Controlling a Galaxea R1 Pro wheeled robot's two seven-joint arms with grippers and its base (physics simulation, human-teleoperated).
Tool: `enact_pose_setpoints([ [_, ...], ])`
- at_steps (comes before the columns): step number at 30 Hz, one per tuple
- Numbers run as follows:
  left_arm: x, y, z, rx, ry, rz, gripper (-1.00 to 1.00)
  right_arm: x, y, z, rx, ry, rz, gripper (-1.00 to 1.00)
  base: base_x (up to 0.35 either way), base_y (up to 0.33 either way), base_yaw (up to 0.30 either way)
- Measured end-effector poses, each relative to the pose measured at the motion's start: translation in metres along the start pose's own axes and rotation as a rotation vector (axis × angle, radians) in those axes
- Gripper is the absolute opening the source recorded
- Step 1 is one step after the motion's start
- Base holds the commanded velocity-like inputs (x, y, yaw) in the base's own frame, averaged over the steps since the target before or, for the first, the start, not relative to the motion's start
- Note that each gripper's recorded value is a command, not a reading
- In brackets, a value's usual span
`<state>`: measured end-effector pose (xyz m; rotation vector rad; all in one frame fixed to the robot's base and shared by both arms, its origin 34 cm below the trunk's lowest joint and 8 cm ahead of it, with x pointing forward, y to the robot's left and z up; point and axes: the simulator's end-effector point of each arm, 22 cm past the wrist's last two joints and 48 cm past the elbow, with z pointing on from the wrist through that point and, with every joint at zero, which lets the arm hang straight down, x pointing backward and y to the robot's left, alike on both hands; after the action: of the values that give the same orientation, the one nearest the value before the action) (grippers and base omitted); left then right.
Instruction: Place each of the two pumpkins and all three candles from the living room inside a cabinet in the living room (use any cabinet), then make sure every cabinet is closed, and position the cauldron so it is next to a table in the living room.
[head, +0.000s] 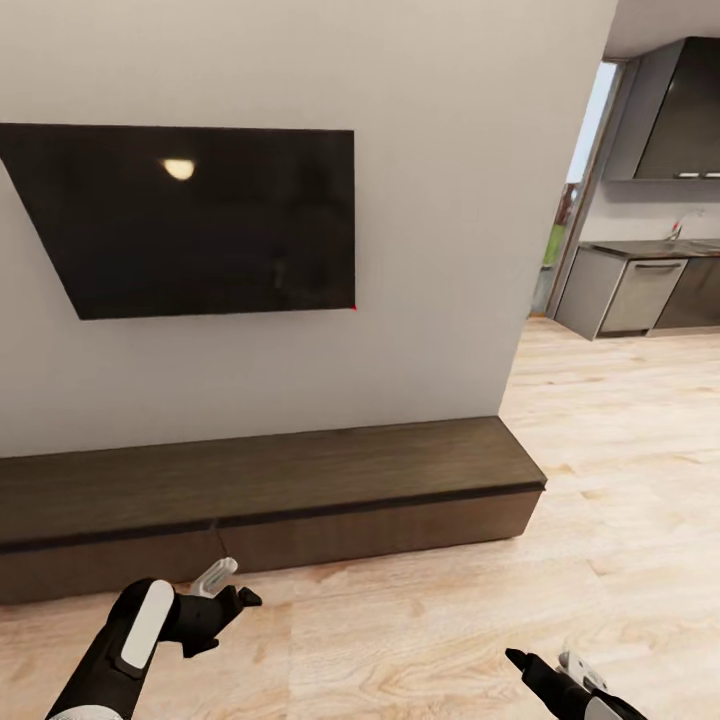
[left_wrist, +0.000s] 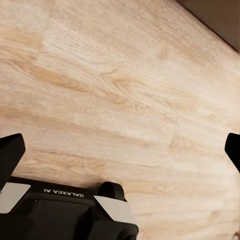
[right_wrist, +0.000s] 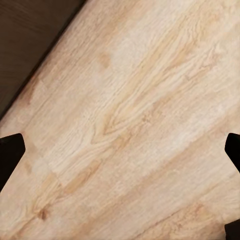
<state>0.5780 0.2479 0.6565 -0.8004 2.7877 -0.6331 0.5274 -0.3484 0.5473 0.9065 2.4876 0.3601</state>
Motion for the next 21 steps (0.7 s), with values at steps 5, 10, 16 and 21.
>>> enact_pose_setpoints([
  [5,-0.002,-0.002,0.006,0.021,-0.004,-0.009,1.00,0.002,-0.004,0.007,0.003,-0.002,0.008,1.00,0.000,0.000,0.000],
  [10,-0.001,-0.007,0.013,0.054,0.000,-0.024,1.00,0.004,-0.008,0.013,0.004,-0.003,0.011,1.00,0.000,0.000,0.000],
  [16,0.001,-0.006,0.023,0.067,0.004,-0.031,1.00,0.005,-0.010,0.023,0.005,-0.023,0.010,1.00,0.000,0.000,0.000],
  [21,0.004,-0.004,0.032,0.073,0.008,-0.034,1.00,-0.009,-0.004,0.030,-0.021,-0.105,0.135,1.00,0.000,0.000,0.000],
])
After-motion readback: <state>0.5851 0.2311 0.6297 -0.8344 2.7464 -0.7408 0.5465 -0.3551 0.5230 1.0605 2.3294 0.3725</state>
